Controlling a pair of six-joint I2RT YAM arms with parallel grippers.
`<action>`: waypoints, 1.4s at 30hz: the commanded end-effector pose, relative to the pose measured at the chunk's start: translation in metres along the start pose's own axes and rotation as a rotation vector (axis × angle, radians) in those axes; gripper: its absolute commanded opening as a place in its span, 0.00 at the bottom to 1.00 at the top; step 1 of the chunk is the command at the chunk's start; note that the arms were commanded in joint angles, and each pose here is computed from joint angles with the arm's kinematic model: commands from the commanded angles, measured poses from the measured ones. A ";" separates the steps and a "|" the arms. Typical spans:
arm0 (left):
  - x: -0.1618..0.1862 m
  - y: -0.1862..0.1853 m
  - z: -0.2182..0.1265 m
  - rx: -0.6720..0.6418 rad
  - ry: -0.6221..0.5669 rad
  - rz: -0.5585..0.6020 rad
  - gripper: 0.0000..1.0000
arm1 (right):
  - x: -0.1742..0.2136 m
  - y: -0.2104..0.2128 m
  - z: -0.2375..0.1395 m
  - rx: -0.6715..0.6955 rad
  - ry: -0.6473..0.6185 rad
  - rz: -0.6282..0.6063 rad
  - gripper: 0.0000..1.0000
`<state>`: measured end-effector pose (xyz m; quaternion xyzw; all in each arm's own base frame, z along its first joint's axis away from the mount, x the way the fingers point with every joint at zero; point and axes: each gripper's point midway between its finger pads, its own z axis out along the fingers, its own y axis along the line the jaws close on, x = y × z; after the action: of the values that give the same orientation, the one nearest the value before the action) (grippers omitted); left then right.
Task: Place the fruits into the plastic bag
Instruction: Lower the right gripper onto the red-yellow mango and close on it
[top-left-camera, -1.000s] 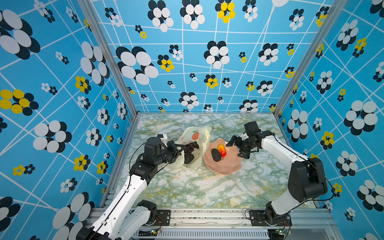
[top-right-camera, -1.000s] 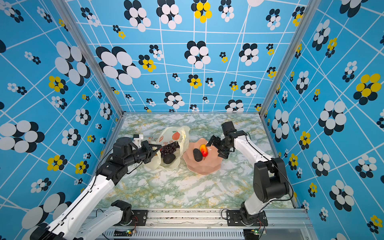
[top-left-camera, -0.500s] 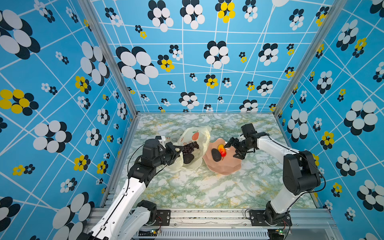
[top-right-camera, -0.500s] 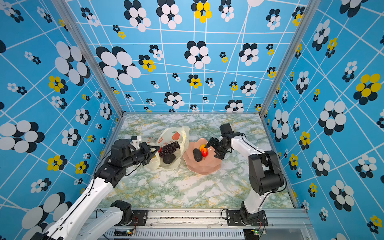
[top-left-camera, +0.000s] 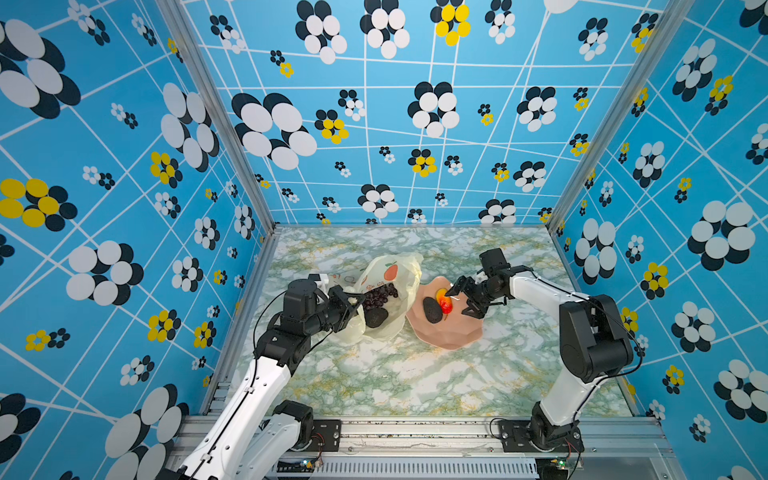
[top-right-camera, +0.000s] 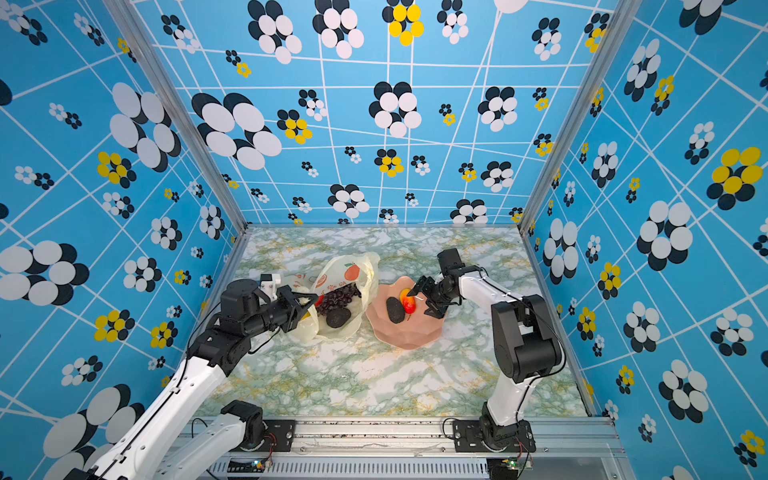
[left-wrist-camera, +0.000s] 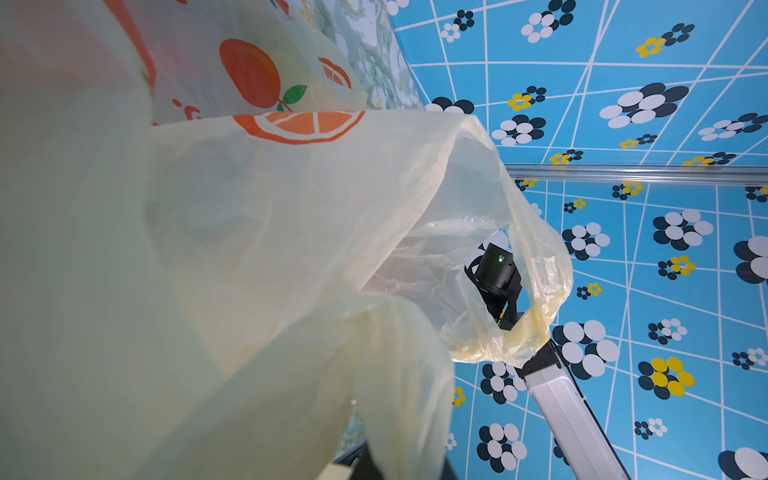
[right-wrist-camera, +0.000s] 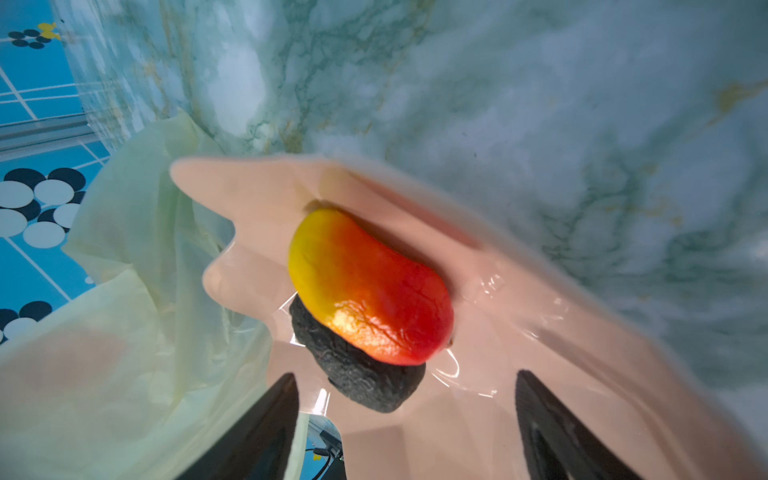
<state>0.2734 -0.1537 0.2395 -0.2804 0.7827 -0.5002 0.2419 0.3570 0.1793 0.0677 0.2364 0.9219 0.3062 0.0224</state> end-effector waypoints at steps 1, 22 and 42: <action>0.001 0.002 -0.003 0.004 0.002 -0.010 0.00 | 0.003 0.000 0.010 -0.004 0.032 0.016 0.81; -0.005 0.006 -0.008 0.001 -0.024 -0.024 0.00 | -0.006 0.014 0.025 0.000 0.058 -0.008 0.71; -0.007 0.012 -0.017 0.002 -0.037 -0.041 0.00 | -0.010 -0.001 0.026 0.140 0.016 -0.071 0.64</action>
<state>0.2702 -0.1359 0.2423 -0.3020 0.7697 -0.5011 0.2557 0.3718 0.1919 0.0484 0.2164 0.9371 0.2738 0.0072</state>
